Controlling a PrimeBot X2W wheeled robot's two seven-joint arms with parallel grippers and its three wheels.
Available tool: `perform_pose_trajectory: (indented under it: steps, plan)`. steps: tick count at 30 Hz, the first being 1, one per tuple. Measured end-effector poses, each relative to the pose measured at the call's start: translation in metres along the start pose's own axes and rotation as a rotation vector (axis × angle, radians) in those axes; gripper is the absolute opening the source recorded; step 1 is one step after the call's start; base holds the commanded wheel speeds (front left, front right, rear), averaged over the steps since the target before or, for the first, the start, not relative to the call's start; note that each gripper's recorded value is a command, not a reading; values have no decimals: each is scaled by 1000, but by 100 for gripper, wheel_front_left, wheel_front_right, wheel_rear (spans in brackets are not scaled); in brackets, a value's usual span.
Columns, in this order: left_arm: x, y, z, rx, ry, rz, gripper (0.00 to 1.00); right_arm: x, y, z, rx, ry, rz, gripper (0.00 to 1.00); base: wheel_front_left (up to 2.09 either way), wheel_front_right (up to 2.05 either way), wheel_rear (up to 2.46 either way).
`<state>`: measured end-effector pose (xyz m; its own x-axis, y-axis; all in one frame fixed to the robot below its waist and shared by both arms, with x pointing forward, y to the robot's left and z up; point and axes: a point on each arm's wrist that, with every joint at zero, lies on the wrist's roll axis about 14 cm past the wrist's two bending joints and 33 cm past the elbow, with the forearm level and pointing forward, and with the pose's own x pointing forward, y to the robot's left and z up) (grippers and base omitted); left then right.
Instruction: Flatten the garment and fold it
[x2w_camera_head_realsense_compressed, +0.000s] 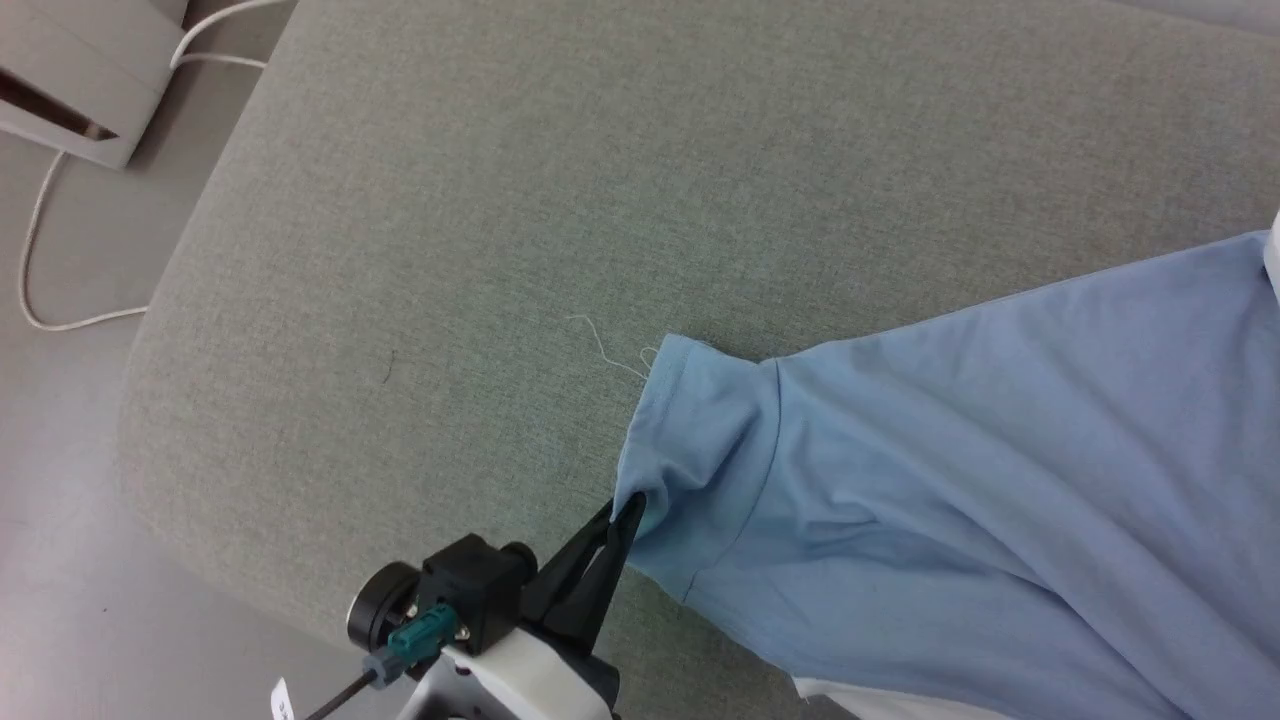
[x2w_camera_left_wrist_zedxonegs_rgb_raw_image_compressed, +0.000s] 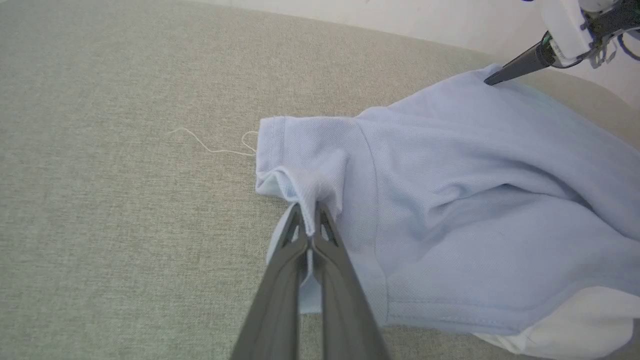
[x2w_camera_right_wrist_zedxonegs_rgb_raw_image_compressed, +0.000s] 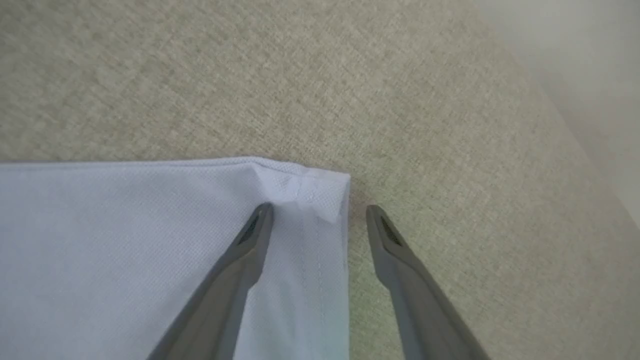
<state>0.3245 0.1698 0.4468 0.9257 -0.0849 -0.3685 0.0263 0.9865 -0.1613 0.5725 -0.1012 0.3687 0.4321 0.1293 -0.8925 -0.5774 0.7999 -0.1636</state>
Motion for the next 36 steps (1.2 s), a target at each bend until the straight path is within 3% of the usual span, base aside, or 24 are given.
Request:
perform_pose_trajectory:
  steps: [3,4,5,6,7,13,21,27,36]
  plan:
    - [3,3,-2,10,11,4,0,7,5,-1,-37,22,16,100,0,0,0]
    - [4,3,-2,12,13,3,0,9,6,-2,-48,31,22,85,0,0,0]
    - [4,3,-2,15,13,0,0,10,7,-3,-61,38,24,58,0,0,0]
    - [5,3,-1,17,11,-1,0,10,8,-3,-74,41,26,14,0,0,0]
    - [6,3,0,19,9,-2,0,9,10,-3,-87,43,32,0,0,0,0]
    - [7,5,1,28,4,-6,0,5,16,0,-91,-11,60,0,0,0,0]
    - [-2,14,24,82,-68,-1,0,-29,9,34,-14,-297,46,0,0,0,0]
    - [-11,19,76,190,-204,-18,0,-96,-3,67,10,-539,5,0,0,0,0]
    - [-40,2,190,291,-554,-85,0,-235,-30,94,-1,-903,-121,0,0,0,0]
